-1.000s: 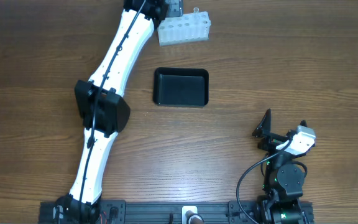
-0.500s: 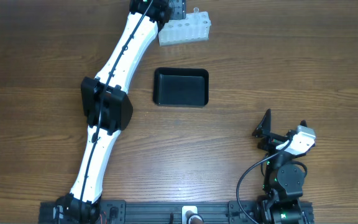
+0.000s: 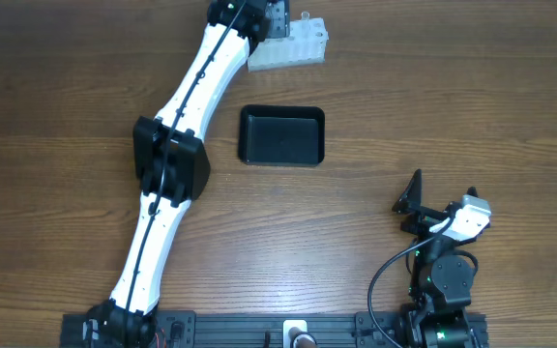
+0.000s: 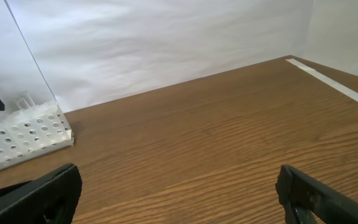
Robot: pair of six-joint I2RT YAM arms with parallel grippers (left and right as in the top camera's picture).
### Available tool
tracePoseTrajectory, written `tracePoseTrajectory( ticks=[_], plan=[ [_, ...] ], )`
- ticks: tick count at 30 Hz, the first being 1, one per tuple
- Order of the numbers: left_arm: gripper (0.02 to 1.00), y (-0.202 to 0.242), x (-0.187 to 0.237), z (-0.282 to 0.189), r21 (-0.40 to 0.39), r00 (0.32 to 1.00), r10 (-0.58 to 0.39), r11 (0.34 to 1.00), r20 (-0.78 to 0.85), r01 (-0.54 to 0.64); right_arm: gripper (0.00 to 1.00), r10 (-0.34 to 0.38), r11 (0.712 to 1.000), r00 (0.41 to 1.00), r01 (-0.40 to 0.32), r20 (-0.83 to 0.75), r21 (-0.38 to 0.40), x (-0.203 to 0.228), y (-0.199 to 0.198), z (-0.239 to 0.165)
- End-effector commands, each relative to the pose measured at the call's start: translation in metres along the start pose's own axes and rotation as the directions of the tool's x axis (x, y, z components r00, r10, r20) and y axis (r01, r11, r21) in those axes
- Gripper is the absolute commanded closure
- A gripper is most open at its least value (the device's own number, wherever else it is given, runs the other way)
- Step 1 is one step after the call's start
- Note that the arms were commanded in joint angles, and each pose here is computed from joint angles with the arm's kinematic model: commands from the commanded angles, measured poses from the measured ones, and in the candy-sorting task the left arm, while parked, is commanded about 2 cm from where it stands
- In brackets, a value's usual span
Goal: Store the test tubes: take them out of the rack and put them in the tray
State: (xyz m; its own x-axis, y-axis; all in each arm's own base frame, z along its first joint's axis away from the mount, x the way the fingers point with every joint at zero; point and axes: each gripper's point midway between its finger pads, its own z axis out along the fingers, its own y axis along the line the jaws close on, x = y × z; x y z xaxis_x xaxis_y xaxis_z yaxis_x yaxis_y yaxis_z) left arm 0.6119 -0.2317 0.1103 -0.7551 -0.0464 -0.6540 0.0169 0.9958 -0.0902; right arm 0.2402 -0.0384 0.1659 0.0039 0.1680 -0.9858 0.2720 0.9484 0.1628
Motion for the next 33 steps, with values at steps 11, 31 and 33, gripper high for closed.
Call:
tracePoseTrajectory(
  ticks=[11,31,33],
  plan=[
    [0.904,-0.001,0.002,0.003,0.015,1.000,0.016,1.000,-0.007,-0.016,0.009,-0.001,1.000,1.000,0.001,0.002,0.004,0.001,-0.001,0.000],
    [0.965,-0.014,-0.021,-0.022,0.036,0.998,0.015,0.999,0.059,-0.017,0.007,-0.001,1.000,1.000,0.001,0.002,0.004,0.001,-0.001,0.000],
    [0.967,-0.014,-0.030,-0.030,0.033,0.997,0.011,0.999,0.082,-0.013,0.009,-0.001,1.000,1.000,0.001,0.001,0.004,0.001,-0.001,0.000]
  ],
)
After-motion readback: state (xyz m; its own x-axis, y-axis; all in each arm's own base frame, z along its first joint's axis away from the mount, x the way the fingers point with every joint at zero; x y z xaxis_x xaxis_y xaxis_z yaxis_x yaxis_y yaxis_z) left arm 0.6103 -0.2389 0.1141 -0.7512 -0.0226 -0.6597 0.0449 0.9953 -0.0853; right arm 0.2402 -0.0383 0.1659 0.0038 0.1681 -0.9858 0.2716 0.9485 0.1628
